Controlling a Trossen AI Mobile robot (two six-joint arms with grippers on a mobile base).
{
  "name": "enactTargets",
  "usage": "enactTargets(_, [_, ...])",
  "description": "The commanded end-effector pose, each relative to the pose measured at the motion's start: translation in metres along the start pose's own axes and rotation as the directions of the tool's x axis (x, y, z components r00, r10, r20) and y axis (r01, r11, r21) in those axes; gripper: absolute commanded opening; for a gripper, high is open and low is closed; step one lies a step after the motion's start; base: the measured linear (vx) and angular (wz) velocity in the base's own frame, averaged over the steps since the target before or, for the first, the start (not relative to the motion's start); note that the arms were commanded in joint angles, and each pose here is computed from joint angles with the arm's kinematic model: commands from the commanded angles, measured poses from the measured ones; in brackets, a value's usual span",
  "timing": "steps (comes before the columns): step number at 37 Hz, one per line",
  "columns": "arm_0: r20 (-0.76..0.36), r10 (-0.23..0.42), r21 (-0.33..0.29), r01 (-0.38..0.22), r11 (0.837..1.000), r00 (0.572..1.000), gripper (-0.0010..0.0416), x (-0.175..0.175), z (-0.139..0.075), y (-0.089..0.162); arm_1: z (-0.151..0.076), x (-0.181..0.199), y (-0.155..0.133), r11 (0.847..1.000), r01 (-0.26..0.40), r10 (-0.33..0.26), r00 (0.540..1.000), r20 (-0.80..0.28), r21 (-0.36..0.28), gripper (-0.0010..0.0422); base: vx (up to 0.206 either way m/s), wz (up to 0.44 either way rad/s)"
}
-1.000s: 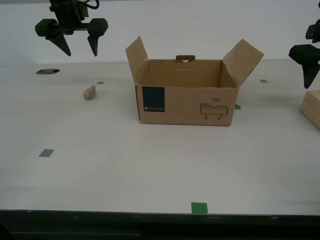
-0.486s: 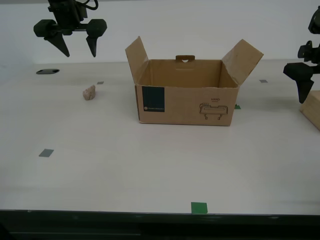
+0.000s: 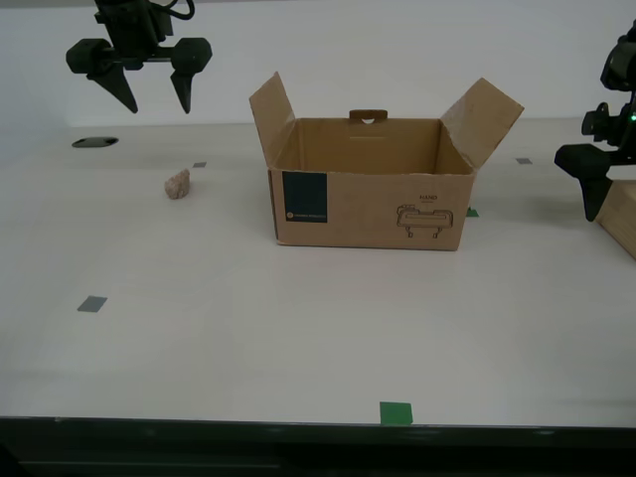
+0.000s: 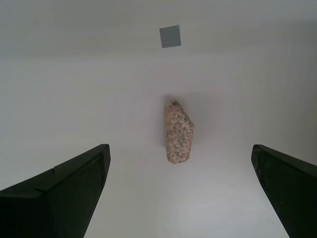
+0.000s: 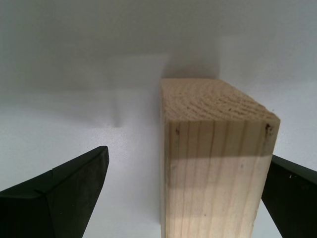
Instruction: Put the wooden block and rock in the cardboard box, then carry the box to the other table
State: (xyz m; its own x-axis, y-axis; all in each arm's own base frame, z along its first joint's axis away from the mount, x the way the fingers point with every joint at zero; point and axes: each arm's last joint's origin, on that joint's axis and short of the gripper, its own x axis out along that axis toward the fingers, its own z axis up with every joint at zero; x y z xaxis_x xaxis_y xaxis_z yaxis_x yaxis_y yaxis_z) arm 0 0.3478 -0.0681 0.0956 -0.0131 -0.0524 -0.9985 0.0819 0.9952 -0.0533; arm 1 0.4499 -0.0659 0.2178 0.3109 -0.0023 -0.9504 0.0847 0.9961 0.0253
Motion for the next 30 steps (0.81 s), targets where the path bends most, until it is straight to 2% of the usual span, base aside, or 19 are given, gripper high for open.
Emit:
enactTargets(1, [0.007,-0.004,-0.003,0.004,1.0,1.0,0.0389,0.0,0.001,0.0,0.0,0.0,0.0,1.0,-0.002,0.002,1.0,0.002,0.0,0.0391,0.0,0.0])
enactTargets(11, [0.038,-0.007,-0.012,0.007,1.0,0.999,0.039,0.0,0.004,0.0,0.003,0.0,0.002,1.0,-0.002,0.002,1.0,0.027,-0.003,0.0391,0.0,0.0])
enactTargets(30, [-0.024,0.0,-0.006,0.0,1.0,1.0,0.0389,0.009,-0.009,0.001,-0.012,0.024,0.002,1.0,-0.005,0.005,1.0,-0.016,0.006,0.0391,0.0,0.0])
